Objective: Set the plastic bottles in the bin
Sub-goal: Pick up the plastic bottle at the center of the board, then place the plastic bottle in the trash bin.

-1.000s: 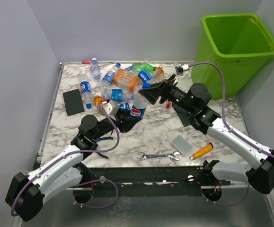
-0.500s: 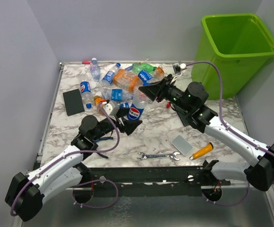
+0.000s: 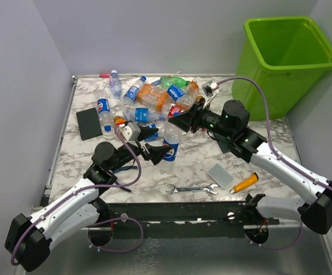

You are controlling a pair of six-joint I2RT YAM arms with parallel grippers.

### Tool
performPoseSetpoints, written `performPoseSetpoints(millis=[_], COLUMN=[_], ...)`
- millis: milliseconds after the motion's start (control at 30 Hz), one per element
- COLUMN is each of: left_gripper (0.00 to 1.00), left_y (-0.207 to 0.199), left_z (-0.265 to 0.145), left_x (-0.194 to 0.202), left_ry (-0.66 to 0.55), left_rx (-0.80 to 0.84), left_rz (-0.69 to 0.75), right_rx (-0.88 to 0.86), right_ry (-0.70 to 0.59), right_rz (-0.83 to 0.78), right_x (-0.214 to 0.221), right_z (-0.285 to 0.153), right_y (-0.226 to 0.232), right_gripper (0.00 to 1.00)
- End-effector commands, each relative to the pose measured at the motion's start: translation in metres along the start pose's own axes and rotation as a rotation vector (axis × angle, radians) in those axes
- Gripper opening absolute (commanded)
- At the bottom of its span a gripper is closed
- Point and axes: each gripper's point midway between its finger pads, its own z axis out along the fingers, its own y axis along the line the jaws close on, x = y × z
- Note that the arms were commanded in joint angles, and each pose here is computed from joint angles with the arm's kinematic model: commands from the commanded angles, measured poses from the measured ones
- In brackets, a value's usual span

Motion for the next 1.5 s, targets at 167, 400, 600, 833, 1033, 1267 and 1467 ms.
performPoseSetpoints(millis=[167, 400, 600, 833, 1033, 1267, 1467], left_gripper=[0.99, 0.99, 0.99, 0.99, 0.99, 0.99, 0.99], left_y=[0.022, 0.049, 0.066, 0.069, 0.071, 0.076, 0.079], left_z=[-0.017, -0.039, -0.046, -0.048, -0.054, -0.065, -0.066], left_x=[-0.027, -0.049, -0.049, -0.049, -0.056, -0.063, -0.062], left_ry=[-0.122, -0.221, -0.213, -0.219, -0.251, -0.291, -0.288], left_rx=[-0.165, -0.353, -0.459, -0.482, -0.508, -0.558, -0.574], left_rz=[0.041, 0.074, 0.074, 0.048, 0.041, 0.034, 0.04], right_rx=[0.192, 0.554, 0.732, 0.975, 1.061, 1.135, 1.28], right_ry=[-0.051, -0.283, -0.685, -0.899, -0.93, -1.098, -1.207], right_rz=[-0.269, -0.477, -0.499, -0.584, -0.587, -0.437, -0.477], right_x=[-0.068, -0.179, -0.27, -0.332, -0.374, -0.399, -0.41], right_z=[-0.06, -0.136, -0.213, -0.22, -0.167, -0.202, -0.254], right_y=[0.01, 0.006, 0.031, 0.025, 0.0, -0.043, -0.055], right_gripper=[0.01, 0.0, 0.01, 0.01, 0.01, 0.01, 0.0])
